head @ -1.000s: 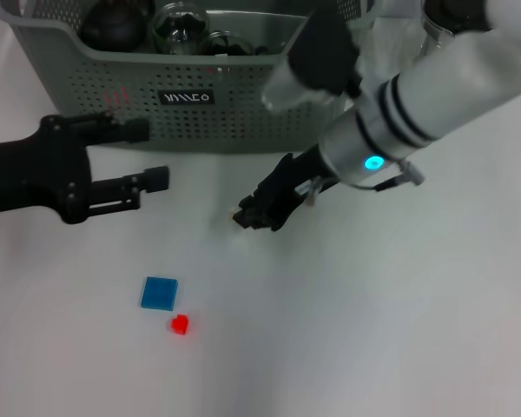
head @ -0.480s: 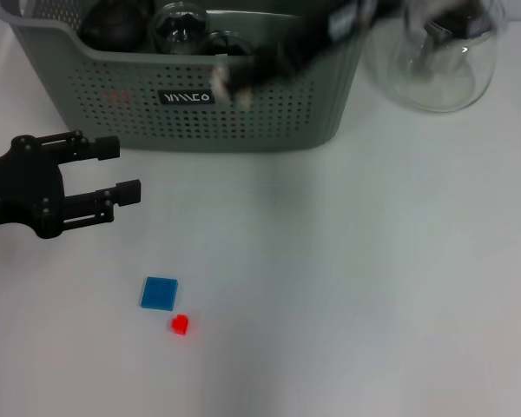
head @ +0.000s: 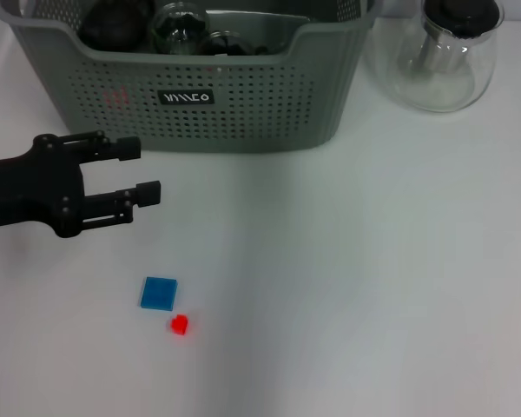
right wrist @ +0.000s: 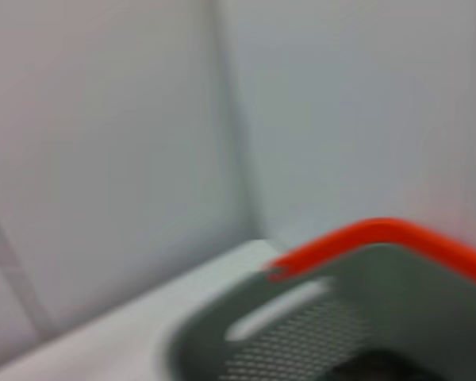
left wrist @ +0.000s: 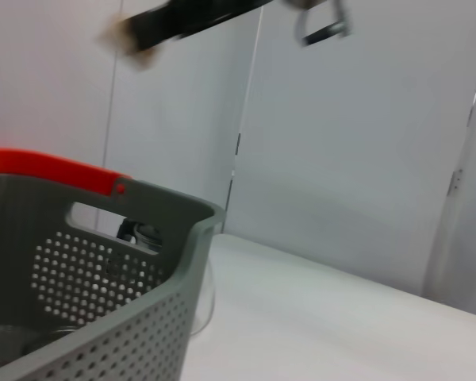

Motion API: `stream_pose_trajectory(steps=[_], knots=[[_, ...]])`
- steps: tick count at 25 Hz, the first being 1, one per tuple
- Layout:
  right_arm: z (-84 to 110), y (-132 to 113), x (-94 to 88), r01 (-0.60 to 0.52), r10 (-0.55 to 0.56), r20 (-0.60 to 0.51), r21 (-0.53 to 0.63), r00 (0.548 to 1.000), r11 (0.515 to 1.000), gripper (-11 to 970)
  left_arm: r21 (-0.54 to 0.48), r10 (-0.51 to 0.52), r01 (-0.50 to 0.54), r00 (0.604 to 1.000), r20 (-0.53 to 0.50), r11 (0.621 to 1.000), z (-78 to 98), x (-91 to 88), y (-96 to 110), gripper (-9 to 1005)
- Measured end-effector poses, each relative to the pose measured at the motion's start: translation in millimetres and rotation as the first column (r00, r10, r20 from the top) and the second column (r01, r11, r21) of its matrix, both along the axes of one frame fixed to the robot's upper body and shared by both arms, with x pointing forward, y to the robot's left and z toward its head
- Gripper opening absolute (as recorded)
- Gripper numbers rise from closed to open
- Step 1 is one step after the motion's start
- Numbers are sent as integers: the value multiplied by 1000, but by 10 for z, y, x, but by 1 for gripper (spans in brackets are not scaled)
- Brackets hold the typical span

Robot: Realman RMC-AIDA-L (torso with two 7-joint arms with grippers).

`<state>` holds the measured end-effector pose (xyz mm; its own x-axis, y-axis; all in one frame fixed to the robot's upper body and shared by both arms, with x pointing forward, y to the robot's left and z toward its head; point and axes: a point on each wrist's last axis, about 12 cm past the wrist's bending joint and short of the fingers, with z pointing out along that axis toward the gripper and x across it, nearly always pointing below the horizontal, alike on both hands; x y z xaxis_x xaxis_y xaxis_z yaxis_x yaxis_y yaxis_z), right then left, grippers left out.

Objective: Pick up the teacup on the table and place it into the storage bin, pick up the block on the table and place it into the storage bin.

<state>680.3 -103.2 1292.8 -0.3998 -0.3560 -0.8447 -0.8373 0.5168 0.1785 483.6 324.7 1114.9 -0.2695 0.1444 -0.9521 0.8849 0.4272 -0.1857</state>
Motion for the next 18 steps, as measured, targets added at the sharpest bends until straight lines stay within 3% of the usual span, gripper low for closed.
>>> stream_pose_trajectory(steps=[4,9,13,18], knots=[[-370,245,143,77,-68,74,-124,995,989,176,2,-22,22,1000,-13,1000,0,42,-60,677],[-764,560,161,125,-67,202,-289,977,949,176,8,-47,47,999,-16,999,7,83,-123,677],[-939,635,151,133,-50,234,-356,971,925,186,12,-56,57,998,-21,998,-8,116,-174,677],[-981,598,160,144,-56,241,-366,969,920,240,12,-66,67,997,-31,998,-31,154,-223,677]])
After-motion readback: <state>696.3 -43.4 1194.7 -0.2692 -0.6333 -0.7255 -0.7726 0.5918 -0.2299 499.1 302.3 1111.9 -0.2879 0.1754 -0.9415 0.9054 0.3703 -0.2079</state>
